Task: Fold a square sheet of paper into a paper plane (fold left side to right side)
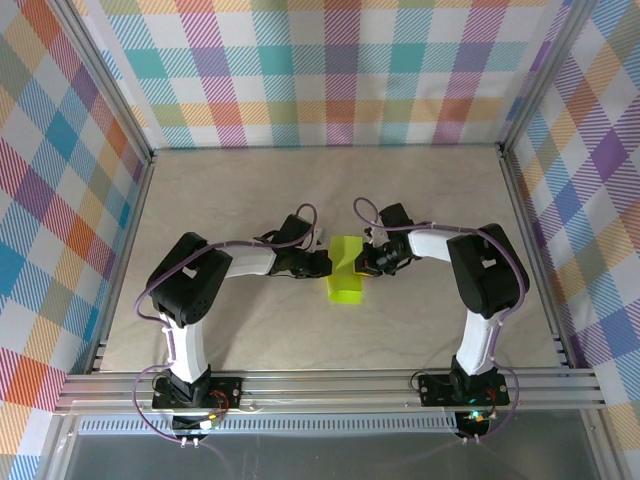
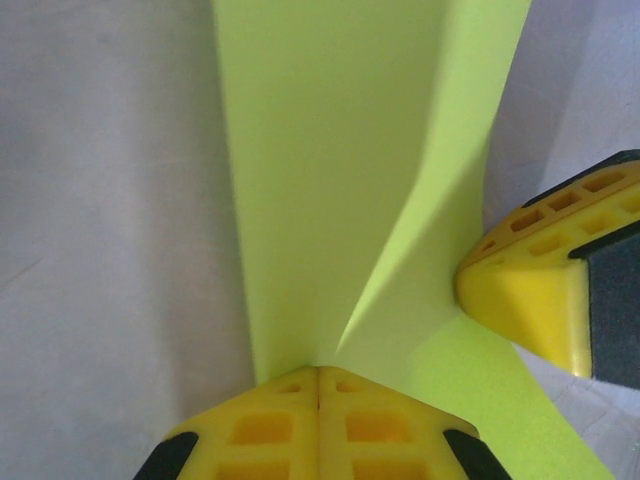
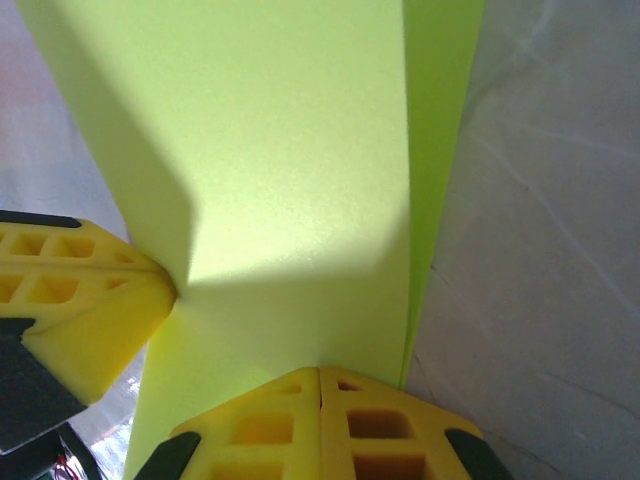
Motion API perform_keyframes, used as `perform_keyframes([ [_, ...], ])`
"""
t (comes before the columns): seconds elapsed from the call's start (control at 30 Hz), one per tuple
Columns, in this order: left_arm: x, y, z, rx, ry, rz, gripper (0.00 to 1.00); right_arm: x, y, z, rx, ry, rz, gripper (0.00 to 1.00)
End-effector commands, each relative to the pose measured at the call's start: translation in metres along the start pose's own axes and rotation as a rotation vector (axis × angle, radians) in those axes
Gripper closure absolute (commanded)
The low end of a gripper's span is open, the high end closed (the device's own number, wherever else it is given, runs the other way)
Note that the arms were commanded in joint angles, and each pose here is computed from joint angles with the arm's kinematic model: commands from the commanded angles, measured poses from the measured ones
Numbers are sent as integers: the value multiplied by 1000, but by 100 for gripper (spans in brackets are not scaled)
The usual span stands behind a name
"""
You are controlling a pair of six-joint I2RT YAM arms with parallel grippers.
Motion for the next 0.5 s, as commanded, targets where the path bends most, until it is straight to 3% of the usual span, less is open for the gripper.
perform_keyframes([
  [0.0,-9,-15,25,82,-44,19,99,-30,13,-48,-217,75,105,100],
  [0.2,3,-33,-12,-26,35,-29,100,-27,12,-42,-185,68,91,100],
  [0.47,-1,-6,-39,-47,94,19,100,-27,12,-41,-179,65,88,100],
])
Point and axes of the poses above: each hand's point on the last joint's axis, 136 mm out from that joint toward the fingers, its own y axis out along the fingers, its own z axis along the line the jaws close on, x = y × z, the point moved 4 cm from there along -y, back along the fingers, and after that the axes turned 5 degrees about -y, right-handed, at the moved point
